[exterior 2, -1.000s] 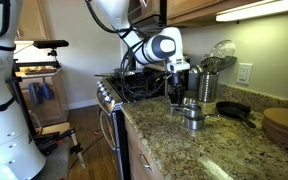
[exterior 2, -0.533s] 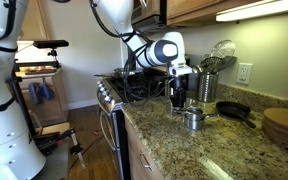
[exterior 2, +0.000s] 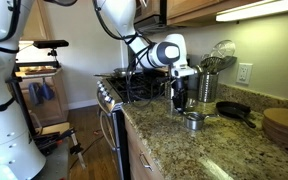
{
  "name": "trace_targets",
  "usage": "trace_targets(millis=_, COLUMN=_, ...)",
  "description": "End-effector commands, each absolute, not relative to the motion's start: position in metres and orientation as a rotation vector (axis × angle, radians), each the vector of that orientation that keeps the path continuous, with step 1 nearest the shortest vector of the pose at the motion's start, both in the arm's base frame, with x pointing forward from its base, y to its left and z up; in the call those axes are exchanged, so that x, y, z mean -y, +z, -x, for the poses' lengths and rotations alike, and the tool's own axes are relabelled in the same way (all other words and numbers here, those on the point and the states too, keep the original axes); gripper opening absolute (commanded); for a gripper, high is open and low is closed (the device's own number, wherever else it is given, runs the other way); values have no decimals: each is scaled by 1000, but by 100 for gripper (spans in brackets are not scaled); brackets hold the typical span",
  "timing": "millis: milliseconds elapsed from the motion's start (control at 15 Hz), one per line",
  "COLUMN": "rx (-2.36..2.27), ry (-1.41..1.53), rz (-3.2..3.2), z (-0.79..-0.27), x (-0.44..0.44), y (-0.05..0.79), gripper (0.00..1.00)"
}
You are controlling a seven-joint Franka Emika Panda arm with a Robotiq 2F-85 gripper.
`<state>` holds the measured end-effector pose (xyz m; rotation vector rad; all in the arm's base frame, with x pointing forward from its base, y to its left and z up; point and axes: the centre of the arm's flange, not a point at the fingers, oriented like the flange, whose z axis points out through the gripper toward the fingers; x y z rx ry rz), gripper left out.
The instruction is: Stack the cups
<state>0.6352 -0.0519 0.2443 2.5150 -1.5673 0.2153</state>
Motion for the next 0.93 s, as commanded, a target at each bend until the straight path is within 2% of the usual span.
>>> trace_targets(millis=0, rx=1571, ry=218, rz=-2538, z=-641, x=57, y=244, gripper=63)
trace_targets(millis=67, rx=1571, ry=218, rz=-2538, z=-641, x=57, y=244, gripper=63)
trace_targets(millis=133, rx=1571, ry=218, rz=-2539, z=-641, x=57, y=244, gripper=70)
trace_targets(millis=200, rx=1572, ry=217, rz=-2540, z=-641, x=57, y=244, gripper=86)
trace_targets(millis=333, rx=1570, ry=216, rz=-2543, z=-639, x=55, y=246, gripper=98)
trace_targets(millis=867, rx=1547, ry=210, rz=-2595, z=-622, x=30, y=265, gripper=100)
